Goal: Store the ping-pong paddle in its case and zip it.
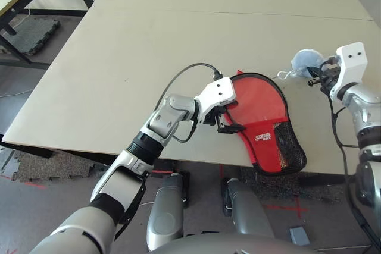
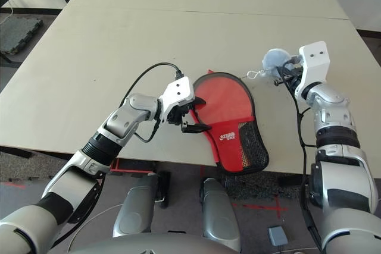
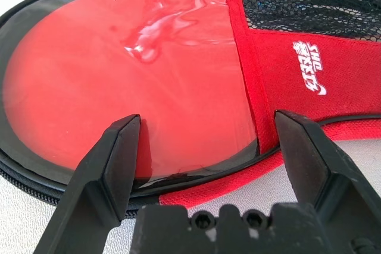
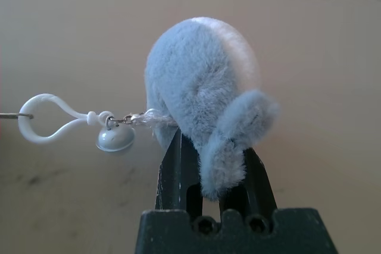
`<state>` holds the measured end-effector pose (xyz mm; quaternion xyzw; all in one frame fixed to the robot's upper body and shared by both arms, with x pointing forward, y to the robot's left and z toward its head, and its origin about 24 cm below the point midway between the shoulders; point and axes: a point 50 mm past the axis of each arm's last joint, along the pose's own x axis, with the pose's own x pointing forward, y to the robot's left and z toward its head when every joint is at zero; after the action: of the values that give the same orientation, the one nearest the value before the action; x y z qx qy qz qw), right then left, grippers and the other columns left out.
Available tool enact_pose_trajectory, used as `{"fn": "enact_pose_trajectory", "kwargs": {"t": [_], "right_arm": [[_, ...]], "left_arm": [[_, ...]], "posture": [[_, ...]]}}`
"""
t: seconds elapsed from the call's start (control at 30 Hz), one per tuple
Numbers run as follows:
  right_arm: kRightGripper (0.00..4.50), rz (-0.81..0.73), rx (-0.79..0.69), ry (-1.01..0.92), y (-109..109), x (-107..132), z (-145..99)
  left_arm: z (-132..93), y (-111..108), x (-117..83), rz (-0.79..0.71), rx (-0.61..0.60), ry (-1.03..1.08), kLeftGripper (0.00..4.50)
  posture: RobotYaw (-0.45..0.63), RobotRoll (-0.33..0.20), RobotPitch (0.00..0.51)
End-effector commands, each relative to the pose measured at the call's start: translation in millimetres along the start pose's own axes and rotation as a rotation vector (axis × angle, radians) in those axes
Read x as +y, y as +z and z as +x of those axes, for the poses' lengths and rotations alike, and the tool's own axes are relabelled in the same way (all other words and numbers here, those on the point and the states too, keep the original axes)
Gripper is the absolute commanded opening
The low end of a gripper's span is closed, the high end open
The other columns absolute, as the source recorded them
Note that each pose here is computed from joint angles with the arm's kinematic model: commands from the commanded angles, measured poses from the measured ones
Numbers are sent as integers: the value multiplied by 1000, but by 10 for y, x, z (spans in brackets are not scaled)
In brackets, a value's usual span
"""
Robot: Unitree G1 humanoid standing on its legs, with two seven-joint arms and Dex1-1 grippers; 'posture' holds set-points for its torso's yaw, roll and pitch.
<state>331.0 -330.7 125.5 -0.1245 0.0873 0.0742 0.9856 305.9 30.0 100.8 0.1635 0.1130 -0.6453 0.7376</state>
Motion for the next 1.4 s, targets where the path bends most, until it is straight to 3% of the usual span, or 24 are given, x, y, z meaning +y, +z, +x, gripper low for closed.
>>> {"fn": "enact_pose_trajectory", "kwargs": {"t": [0.03, 0.53, 0.97, 1.4], "right_arm": [[61, 11, 53, -12, -72, -150, -221], [60, 48, 199, 295, -109, 58, -718], [57, 113, 317, 411, -214, 65, -1011], [51, 276, 469, 706, -257, 385, -1317]], "left_arm": [[98, -421, -140, -118, 158, -61, 4500], [140, -390, -98, -106, 147, -61, 4500], [187, -365, -62, -96, 139, -64, 4500], [190, -372, -71, -102, 134, -66, 4500]], "posture": [[-54, 0, 211], [-75, 0, 190], [-90, 0, 183], [-97, 0, 182]]}}
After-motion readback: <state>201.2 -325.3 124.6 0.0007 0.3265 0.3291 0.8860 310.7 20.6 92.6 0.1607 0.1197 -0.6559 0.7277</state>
